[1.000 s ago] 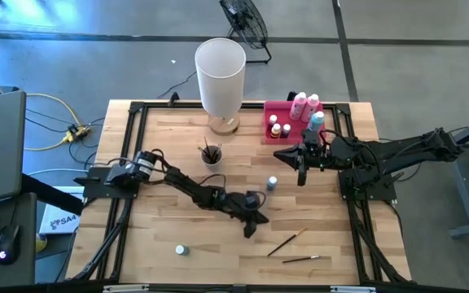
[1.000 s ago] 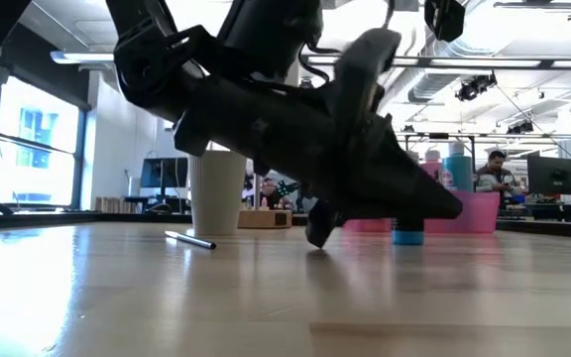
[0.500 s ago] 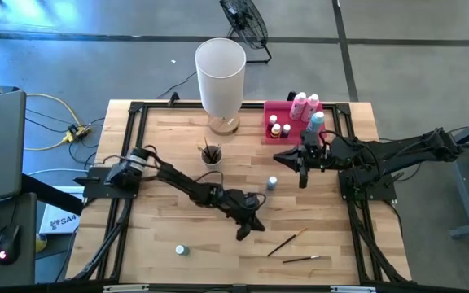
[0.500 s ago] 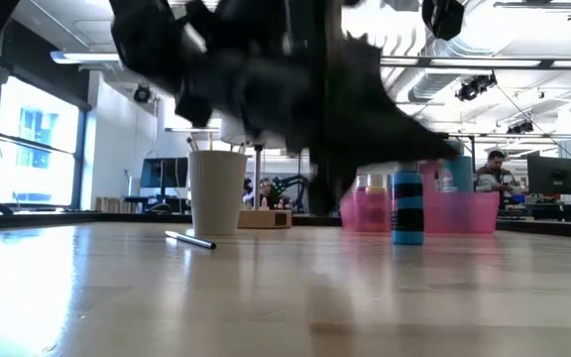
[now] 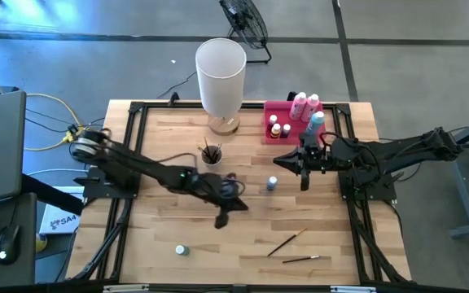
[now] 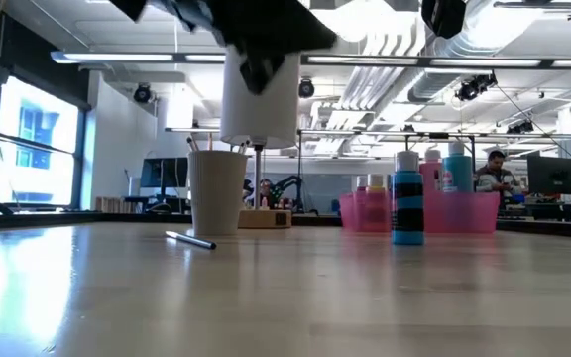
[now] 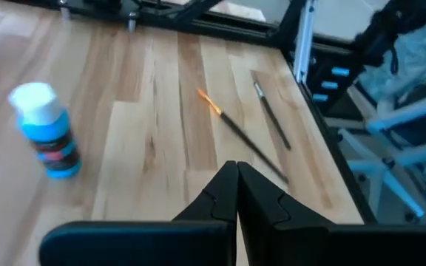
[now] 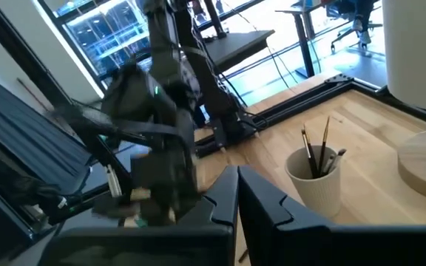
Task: Pick & Place Paint Supplies
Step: Put the small blue paint bottle into the pink bin
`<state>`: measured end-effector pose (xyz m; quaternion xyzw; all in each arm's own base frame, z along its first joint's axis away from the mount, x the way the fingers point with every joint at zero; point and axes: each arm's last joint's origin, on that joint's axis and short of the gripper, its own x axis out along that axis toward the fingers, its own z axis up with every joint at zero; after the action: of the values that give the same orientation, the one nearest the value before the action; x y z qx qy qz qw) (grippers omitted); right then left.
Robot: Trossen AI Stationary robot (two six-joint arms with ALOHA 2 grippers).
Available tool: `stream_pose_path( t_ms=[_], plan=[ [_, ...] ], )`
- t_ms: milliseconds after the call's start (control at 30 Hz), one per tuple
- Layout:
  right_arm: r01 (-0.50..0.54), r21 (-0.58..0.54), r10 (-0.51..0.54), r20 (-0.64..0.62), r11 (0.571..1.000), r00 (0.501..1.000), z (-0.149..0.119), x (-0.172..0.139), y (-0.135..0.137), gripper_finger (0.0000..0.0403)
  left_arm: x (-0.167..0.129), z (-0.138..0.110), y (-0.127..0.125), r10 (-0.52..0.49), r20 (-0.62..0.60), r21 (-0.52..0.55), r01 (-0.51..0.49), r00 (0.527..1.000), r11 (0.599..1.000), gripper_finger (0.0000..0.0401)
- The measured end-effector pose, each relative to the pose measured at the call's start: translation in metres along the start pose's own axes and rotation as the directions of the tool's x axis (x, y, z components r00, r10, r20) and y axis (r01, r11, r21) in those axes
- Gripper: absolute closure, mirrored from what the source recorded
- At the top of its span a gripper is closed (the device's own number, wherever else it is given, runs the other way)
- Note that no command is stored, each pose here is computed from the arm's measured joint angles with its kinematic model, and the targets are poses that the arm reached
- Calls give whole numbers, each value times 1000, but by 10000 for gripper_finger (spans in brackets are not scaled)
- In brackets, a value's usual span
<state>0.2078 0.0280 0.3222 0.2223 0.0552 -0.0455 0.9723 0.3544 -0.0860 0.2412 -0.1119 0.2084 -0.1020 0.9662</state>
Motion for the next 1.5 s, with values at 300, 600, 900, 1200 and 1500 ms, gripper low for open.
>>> stream_pose_path(
  t_ms=[300,600,900,1200,1500],
  plan=[
    [-6,30,5,26,1000,1000,2,0,1,399,-89,8,-3,50,106,88,-59,993,994,401],
    [43,40,-47,102,998,994,8,0,0,399,-172,-8,0,27,274,101,-56,961,993,401],
    [126,40,-130,116,991,985,6,0,-3,399,-217,-26,7,134,241,125,-168,961,978,401],
    [146,27,-147,86,989,985,3,0,-5,399,-257,-24,9,217,380,165,-297,899,940,401],
    [231,20,-224,-174,973,959,-10,1,-35,399,-274,-28,10,249,419,99,-317,873,943,401]
  ],
)
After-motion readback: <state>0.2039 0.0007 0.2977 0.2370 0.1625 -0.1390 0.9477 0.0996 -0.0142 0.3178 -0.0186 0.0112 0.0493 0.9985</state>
